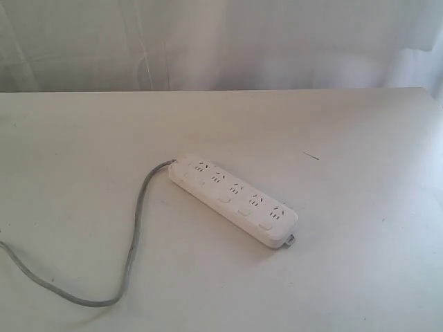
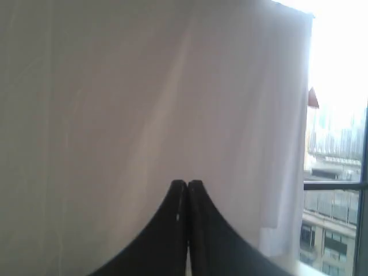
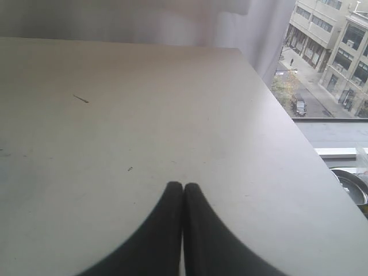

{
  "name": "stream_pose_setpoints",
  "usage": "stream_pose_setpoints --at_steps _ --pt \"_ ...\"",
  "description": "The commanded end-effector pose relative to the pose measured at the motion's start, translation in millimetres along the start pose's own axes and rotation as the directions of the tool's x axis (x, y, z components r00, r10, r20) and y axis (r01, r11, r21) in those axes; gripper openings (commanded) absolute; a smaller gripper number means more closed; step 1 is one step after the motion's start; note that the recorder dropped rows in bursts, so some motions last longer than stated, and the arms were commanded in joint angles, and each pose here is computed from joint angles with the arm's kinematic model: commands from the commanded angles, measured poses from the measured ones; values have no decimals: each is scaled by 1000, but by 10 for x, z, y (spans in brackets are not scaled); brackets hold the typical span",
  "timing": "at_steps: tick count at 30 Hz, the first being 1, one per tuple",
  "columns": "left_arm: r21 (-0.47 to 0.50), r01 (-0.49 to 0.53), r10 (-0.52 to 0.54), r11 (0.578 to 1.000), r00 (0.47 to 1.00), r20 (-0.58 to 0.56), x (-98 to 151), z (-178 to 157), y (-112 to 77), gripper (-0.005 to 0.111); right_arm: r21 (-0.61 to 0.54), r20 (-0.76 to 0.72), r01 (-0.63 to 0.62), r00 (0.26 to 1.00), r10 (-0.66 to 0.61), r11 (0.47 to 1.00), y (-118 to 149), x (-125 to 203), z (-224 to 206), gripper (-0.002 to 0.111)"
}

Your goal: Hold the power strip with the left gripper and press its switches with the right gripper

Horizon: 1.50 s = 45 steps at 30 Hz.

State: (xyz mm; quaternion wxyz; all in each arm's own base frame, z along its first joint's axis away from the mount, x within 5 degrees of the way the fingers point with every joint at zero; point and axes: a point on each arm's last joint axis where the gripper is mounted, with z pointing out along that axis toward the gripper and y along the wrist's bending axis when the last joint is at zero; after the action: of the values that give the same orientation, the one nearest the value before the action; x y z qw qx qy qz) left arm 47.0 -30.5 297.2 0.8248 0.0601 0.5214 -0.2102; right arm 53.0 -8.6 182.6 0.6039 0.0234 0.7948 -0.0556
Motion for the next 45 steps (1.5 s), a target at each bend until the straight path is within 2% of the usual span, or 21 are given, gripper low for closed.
stream_pose_setpoints --at_steps 1,6,12,19,21,24,27,32,39,42,45 --pt "79 -118 130 990 979 -158 -213 277 -59 0 0 9 10 1000 -10 1000 0 6 1 0" --pt "167 -204 248 965 916 -315 -310 537 -49 0 0 9 10 1000 -10 1000 0 6 1 0" --pt "172 -217 260 961 919 -297 -454 585 -81 0 0 9 10 1000 -10 1000 0 6 1 0" --pt "133 -243 273 961 911 -310 -433 625 -16 0 0 9 10 1000 -10 1000 0 6 1 0" --pt "146 -272 306 951 895 -324 -398 660 11 0 0 9 10 1000 -10 1000 0 6 1 0" --pt "218 -295 356 930 868 -346 -318 717 15 0 0 9 10 1000 -10 1000 0 6 1 0" --pt "315 -292 398 903 845 -356 -231 763 -7 0 0 9 10 1000 -10 1000 0 6 1 0" --pt "390 -285 430 876 829 -358 -161 797 -20 0 0 9 10 1000 -10 1000 0 6 1 0" --pt "476 -215 417 853 829 -373 -79 824 -57 0 0 9 10 1000 -10 1000 0 6 1 0" --pt "473 -198 395 858 843 -364 -80 847 -56 0 0 9 10 1000 -10 1000 0 6 1 0" --pt "437 -206 390 876 835 -388 -49 884 1 0 0 9 10 1000 -10 1000 0 6 1 0"
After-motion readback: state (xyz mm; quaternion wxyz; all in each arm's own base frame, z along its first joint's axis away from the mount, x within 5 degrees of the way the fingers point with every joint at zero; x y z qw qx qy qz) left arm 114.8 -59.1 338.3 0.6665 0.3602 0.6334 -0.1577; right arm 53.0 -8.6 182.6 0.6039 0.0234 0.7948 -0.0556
